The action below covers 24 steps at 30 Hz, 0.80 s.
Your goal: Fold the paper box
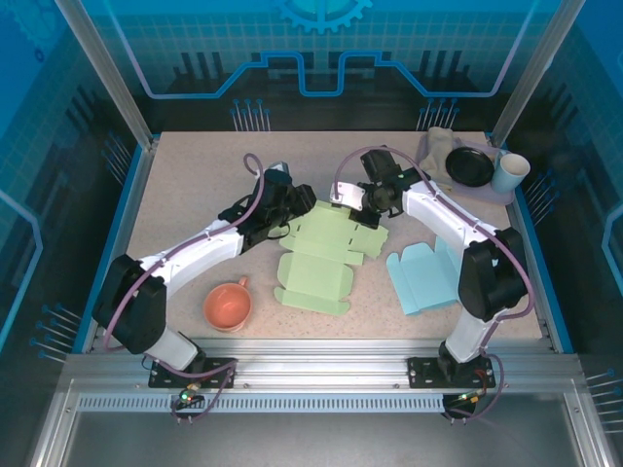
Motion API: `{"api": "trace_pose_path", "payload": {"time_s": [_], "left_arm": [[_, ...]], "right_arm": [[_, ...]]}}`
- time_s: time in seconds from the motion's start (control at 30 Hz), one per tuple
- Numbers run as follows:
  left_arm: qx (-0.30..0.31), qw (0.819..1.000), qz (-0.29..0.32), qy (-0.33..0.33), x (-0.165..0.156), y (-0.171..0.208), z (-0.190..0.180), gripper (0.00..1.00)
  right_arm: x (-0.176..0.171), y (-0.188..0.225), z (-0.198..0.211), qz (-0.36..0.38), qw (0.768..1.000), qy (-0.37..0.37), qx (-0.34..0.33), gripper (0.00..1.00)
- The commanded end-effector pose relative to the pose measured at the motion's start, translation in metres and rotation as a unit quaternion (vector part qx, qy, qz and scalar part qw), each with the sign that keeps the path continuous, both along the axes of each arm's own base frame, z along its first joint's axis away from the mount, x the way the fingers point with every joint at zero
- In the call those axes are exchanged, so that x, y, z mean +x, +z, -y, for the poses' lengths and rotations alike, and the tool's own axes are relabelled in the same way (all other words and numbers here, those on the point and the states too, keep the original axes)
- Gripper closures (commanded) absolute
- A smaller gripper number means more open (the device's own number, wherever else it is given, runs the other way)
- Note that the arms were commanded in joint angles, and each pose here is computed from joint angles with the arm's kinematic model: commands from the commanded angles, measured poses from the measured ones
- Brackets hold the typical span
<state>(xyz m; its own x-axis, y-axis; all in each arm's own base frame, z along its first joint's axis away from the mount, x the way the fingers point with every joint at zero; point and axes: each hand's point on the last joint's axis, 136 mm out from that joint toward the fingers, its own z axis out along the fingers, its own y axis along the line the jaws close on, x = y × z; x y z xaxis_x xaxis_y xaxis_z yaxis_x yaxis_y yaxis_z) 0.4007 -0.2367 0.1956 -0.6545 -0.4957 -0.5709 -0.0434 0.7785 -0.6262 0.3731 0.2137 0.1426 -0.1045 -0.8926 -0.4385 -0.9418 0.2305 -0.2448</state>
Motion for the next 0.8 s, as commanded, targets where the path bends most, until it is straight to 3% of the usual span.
{"api": "trace_pose_path", "payload": {"time_s": [0.0,0.43,0.77], "left_arm": [[-0.030,0.999,-0.009,0.000,-0.004,-0.004,0.010,0.59],[-0.118,0.992,-0.037,0.029,-0.031,-0.003,0.004,0.55],[-0.109,0.994,-0.030,0.002,-0.023,0.001,0.033,0.64]], "right_arm": [[-0.004,0.012,-0.005,0.005,1.000,0.003,0.026,1.00],[-0.001,0.009,-0.004,0.008,1.000,0.001,0.023,1.00],[-0.006,0.011,-0.010,0.005,0.999,0.017,0.039,1.00]]}}
